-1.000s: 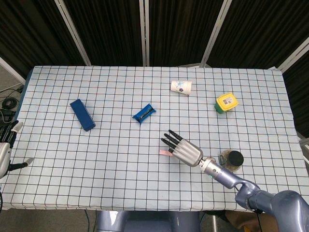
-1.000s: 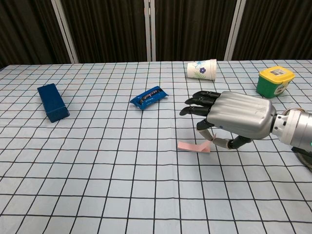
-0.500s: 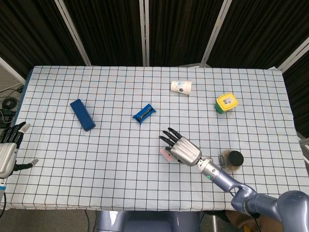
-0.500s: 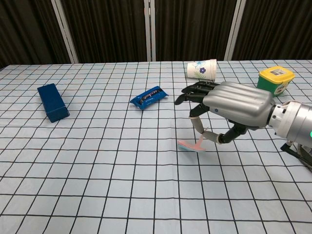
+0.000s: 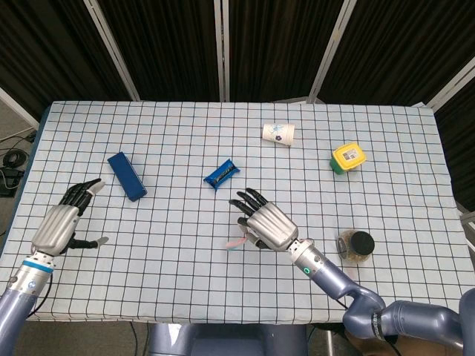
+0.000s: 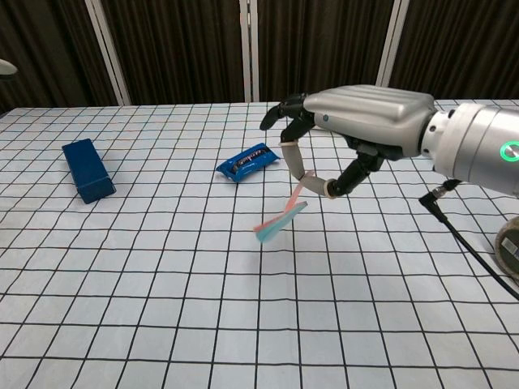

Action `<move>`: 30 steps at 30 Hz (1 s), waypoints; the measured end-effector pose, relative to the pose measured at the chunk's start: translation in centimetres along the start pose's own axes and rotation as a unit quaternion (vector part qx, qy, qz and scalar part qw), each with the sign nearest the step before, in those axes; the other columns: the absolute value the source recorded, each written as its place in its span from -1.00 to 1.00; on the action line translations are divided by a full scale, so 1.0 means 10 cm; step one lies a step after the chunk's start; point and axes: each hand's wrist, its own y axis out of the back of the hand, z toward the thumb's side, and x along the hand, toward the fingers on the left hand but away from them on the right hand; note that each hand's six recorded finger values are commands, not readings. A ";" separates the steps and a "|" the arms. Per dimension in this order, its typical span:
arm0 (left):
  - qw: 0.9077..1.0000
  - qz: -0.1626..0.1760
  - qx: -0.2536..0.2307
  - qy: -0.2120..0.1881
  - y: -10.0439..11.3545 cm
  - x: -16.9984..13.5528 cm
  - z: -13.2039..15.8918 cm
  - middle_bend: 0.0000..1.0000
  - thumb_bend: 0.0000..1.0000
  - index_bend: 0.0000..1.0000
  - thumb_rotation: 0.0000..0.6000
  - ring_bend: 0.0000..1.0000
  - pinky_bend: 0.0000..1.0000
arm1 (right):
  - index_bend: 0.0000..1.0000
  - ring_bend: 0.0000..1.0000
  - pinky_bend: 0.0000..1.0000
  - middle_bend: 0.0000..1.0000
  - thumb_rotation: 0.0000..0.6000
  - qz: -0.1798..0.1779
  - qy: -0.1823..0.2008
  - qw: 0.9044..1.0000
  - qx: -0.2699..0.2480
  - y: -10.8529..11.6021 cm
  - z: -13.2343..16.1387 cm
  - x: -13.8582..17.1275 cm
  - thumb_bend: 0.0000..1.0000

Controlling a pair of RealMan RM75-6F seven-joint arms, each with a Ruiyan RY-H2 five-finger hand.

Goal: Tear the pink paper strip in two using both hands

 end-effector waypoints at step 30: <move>0.975 -0.120 -0.186 -0.005 -1.11 0.93 1.26 -1.00 -0.86 -0.10 1.00 -1.00 -1.00 | 0.53 -1.00 -1.00 -0.74 1.00 -0.002 -0.134 0.989 -0.060 0.46 0.07 -0.27 -0.23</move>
